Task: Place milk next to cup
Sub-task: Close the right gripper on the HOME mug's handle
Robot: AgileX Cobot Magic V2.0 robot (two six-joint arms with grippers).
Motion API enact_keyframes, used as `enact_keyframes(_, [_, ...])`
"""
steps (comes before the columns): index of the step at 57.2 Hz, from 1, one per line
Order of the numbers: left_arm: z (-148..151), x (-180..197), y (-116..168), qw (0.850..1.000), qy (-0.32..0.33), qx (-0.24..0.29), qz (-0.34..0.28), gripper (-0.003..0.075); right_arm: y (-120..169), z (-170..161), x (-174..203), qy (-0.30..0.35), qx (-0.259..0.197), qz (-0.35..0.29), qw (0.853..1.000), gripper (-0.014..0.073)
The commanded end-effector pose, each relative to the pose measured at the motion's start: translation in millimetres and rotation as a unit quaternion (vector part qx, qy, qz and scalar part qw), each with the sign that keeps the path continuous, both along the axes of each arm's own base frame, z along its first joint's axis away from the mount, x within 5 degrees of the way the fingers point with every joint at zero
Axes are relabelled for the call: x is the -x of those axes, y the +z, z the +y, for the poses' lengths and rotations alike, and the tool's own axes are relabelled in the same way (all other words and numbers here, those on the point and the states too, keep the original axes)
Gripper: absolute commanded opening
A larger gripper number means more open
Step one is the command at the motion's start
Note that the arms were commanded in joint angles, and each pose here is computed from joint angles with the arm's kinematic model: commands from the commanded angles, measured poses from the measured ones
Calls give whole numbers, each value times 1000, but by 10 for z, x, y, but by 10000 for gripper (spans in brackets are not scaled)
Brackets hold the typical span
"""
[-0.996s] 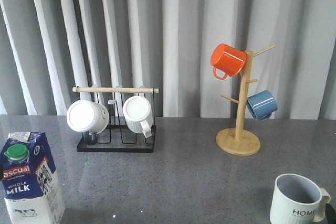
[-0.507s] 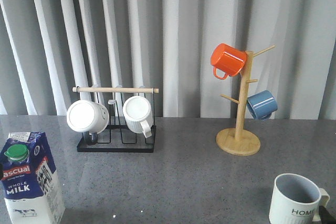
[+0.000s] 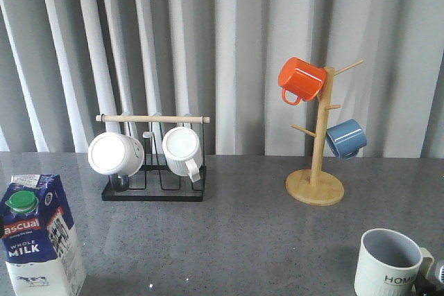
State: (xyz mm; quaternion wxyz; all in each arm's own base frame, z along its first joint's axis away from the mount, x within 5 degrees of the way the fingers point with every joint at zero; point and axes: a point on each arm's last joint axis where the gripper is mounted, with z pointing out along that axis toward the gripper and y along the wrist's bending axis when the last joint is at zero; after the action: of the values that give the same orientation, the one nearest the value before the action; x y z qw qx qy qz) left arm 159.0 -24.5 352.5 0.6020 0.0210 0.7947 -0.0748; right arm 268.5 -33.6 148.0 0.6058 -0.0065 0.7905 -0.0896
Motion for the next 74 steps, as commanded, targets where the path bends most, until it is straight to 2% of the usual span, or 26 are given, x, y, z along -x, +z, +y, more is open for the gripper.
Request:
enact_keyframes(1, [-12,-5,180,999,-3,13,-52,540,171,-18,-86,4,10,-62,998,484])
enact_keyframes(6, [-12,-5,180,999,-3,13,-52,540,158,-17,-125,7,11,-62,998,464])
enact_keyframes(11, [-12,-5,180,999,-3,13,-52,540,167,-17,-173,11,13,-66,998,405])
enact_keyframes(19, [-12,-5,180,999,-3,13,-52,540,187,-9,-248,21,12,-71,997,226])
enact_keyframes(27, [-12,-5,180,999,-3,13,-52,540,215,-2,-276,24,0,-81,996,-14])
enact_keyframes(37, [-12,-5,180,999,-3,13,-52,540,225,-14,-273,15,-11,-89,996,-10])
enact_keyframes(46, [-12,-5,180,999,-3,13,-52,540,298,5,-264,15,-47,-108,993,-8])
enact_keyframes(52, [-12,-5,180,999,-3,13,-52,540,376,64,-251,43,-70,-119,989,-6])
enact_keyframes(59, [-12,-5,180,999,-3,13,-52,540,456,256,-238,86,-70,-122,986,-4])
enact_keyframes(74, [-12,-5,180,999,-3,13,-52,540,521,920,-238,102,-107,-120,982,-3])
